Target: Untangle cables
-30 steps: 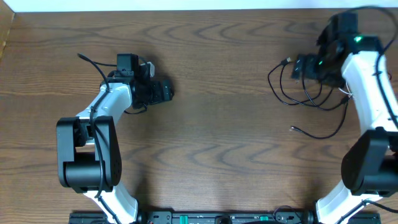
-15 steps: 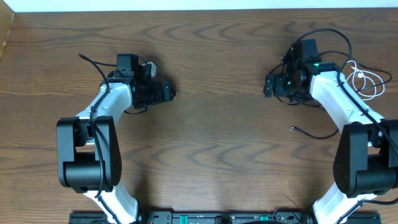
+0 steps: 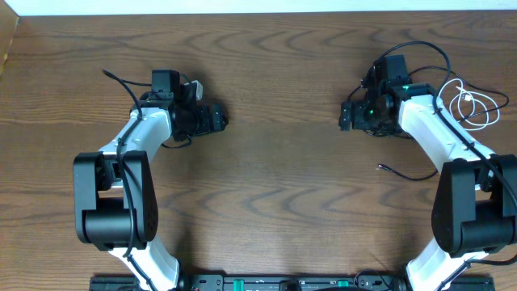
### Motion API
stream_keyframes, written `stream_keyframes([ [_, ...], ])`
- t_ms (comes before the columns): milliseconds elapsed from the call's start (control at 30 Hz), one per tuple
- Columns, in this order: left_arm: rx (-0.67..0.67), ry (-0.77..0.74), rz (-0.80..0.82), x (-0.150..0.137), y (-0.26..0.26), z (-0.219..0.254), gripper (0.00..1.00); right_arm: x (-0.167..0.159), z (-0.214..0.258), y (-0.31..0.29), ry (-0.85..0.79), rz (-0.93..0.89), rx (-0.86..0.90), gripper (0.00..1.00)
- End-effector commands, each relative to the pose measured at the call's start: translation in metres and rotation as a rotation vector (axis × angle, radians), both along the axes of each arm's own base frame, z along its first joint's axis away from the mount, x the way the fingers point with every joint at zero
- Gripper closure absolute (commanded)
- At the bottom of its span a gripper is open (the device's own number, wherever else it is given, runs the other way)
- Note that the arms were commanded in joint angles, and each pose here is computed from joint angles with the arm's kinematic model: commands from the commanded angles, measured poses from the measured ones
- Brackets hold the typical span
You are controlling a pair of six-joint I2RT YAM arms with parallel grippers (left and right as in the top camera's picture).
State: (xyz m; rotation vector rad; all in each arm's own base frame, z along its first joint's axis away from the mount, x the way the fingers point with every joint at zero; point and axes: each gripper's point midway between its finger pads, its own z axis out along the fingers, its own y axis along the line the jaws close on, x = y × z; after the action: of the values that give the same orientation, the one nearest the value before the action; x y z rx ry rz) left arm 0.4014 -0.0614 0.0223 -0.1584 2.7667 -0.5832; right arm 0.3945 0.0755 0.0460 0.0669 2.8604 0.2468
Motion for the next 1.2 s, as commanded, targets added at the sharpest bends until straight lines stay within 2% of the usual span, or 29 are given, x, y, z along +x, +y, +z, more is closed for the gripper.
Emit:
stream_keyframes([
  [0, -0.005, -0.020, -0.011, 0.000, -0.001, 0.008, 0.02, -0.001, 0.005, 0.002, -0.012, 0.004, 0.008, 0.01],
  [367, -0.005, -0.046, -0.011, 0.002, -0.001, 0.018, 0.02, -0.001, 0.005, 0.002, -0.012, 0.004, 0.007, 0.01],
  [500, 0.007, -0.174, -0.007, 0.008, 0.001, 0.067, 0.02, -0.001, 0.005, 0.002, -0.012, 0.004, 0.007, 0.01],
  [733, 0.191, -0.407, 0.105, 0.010, 0.035, 0.152, 0.02, -0.001, 0.005, 0.002, -0.012, 0.004, 0.008, 0.01],
  [867, 0.265, -0.463, 0.161, 0.006, 0.051, 0.174, 0.02, -0.001, 0.005, 0.002, -0.012, 0.004, 0.008, 0.01],
  [1167, 0.279, -0.234, 0.130, -0.040, 0.050, 0.136, 0.02, -0.001, 0.005, 0.002, -0.012, 0.004, 0.008, 0.01],
])
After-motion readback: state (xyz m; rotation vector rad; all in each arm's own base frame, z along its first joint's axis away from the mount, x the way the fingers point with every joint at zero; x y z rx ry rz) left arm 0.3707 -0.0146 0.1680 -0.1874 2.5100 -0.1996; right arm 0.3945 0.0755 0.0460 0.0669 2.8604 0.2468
